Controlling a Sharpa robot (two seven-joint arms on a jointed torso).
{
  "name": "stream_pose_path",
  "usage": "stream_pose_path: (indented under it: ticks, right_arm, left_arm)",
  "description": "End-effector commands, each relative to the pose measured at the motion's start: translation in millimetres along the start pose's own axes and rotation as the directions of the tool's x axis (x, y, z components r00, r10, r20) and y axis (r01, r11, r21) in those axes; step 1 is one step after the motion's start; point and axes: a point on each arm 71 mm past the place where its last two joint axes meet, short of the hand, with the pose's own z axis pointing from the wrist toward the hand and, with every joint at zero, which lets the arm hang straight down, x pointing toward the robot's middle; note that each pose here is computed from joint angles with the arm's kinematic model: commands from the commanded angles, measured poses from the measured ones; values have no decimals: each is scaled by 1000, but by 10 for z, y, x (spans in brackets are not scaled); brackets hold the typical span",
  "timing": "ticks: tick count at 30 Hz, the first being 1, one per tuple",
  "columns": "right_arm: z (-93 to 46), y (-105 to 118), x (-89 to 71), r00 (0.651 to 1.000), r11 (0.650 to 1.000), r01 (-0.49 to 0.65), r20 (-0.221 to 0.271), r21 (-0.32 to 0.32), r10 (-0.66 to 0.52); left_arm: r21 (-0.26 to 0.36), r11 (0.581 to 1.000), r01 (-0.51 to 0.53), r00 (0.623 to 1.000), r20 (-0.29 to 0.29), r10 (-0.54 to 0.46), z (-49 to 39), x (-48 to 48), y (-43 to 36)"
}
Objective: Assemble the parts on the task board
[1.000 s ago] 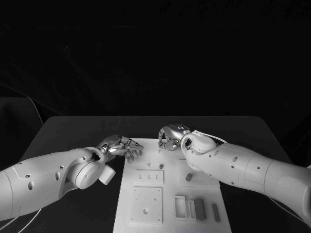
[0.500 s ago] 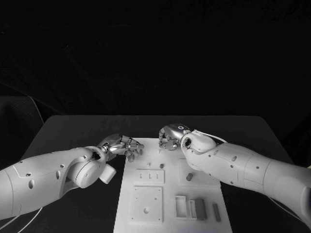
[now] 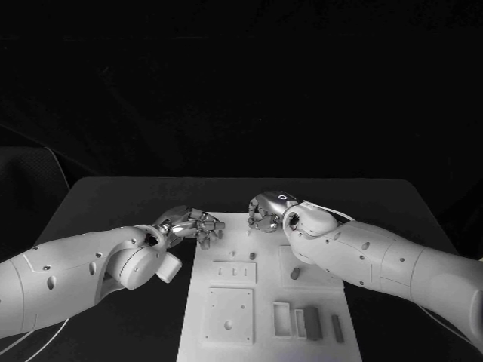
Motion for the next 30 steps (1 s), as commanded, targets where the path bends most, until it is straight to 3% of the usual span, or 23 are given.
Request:
stream_pose_path:
  ticks: [1, 9, 30]
  right_arm:
    - [0, 5, 26, 1000, 1000, 7, -18, -2, -7]
    - [0, 0, 10, 1000, 1000, -18, 6, 14, 18]
    - [-13, -39, 3, 999, 999, -37, 12, 28, 36]
  left_arm:
    - [13, 1000, 10, 1000, -16, -10, 7, 23, -23]
    - [11, 1000, 9, 1000, -14, -9, 9, 23, -23]
    - [9, 1000, 9, 1000, -10, -9, 6, 8, -17]
